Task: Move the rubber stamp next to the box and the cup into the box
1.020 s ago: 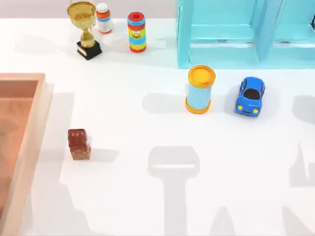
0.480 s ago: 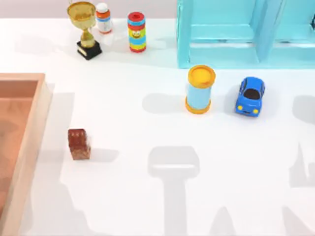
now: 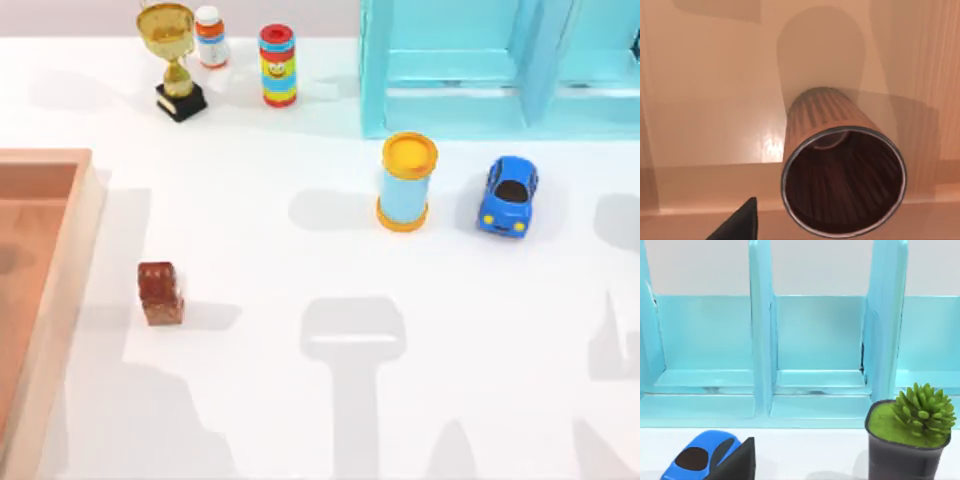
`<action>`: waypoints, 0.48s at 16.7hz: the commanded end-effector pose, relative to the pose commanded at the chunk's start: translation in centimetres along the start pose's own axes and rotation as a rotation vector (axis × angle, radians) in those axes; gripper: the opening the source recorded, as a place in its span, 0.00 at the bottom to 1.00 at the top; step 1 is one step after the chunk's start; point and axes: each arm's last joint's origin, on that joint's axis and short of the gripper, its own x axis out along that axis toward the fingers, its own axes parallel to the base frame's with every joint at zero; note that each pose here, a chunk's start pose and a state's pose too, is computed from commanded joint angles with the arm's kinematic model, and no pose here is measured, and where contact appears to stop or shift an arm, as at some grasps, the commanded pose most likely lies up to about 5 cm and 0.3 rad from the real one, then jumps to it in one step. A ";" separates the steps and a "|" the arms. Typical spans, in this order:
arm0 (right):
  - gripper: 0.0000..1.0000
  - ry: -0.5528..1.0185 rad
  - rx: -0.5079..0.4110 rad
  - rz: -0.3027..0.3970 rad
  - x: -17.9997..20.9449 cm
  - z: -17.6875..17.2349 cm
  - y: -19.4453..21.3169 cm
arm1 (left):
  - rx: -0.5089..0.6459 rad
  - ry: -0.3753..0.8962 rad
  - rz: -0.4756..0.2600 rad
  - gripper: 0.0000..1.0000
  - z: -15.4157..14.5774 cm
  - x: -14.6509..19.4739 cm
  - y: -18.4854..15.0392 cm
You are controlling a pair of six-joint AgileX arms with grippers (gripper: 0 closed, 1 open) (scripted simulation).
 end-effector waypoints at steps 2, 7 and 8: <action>1.00 0.000 0.000 0.000 0.0 0.0 0.0 | 0.001 0.001 -0.002 1.00 0.0 -1.7 -0.1; 1.00 0.000 0.000 0.000 0.0 0.0 0.0 | -0.003 0.014 -0.006 1.00 -0.3 -5.0 -0.5; 1.00 0.000 0.000 0.000 0.0 0.0 0.0 | -0.005 0.017 -0.007 1.00 -0.4 -5.3 -0.6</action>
